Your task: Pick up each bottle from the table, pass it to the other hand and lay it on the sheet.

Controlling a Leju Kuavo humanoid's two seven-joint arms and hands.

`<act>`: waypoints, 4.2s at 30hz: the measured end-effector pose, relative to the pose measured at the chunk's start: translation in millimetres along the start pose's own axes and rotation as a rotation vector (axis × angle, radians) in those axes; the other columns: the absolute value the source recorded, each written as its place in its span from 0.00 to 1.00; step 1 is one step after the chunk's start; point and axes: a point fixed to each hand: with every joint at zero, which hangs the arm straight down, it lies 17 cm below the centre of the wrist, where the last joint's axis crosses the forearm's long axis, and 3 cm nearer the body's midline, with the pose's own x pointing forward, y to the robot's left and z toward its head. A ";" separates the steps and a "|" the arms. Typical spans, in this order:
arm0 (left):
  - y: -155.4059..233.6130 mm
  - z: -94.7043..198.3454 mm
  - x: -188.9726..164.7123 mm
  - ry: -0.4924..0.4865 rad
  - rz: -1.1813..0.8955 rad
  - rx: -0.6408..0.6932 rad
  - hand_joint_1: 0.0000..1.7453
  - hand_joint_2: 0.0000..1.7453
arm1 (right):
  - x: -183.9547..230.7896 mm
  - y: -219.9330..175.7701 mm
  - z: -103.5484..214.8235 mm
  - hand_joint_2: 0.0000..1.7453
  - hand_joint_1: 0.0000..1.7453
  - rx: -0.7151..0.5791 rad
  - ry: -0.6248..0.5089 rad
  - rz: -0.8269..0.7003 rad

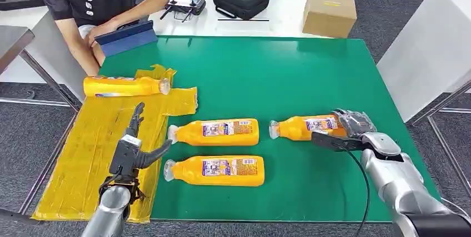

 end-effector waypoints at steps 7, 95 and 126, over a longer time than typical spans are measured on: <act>-2.1 3.1 20.8 -0.051 0.005 -0.004 0.00 1.00 | -10.5 -4.1 2.0 1.00 1.00 -0.028 0.023 -0.020; -33.2 -2.9 125.1 -0.212 0.226 -0.162 0.00 1.00 | 466.3 -89.6 111.9 1.00 1.00 -0.053 -0.913 -1.330; -53.3 -11.7 116.8 -0.148 0.152 -0.295 0.00 1.00 | 364.5 -142.3 74.1 1.00 1.00 -0.405 -0.700 -1.378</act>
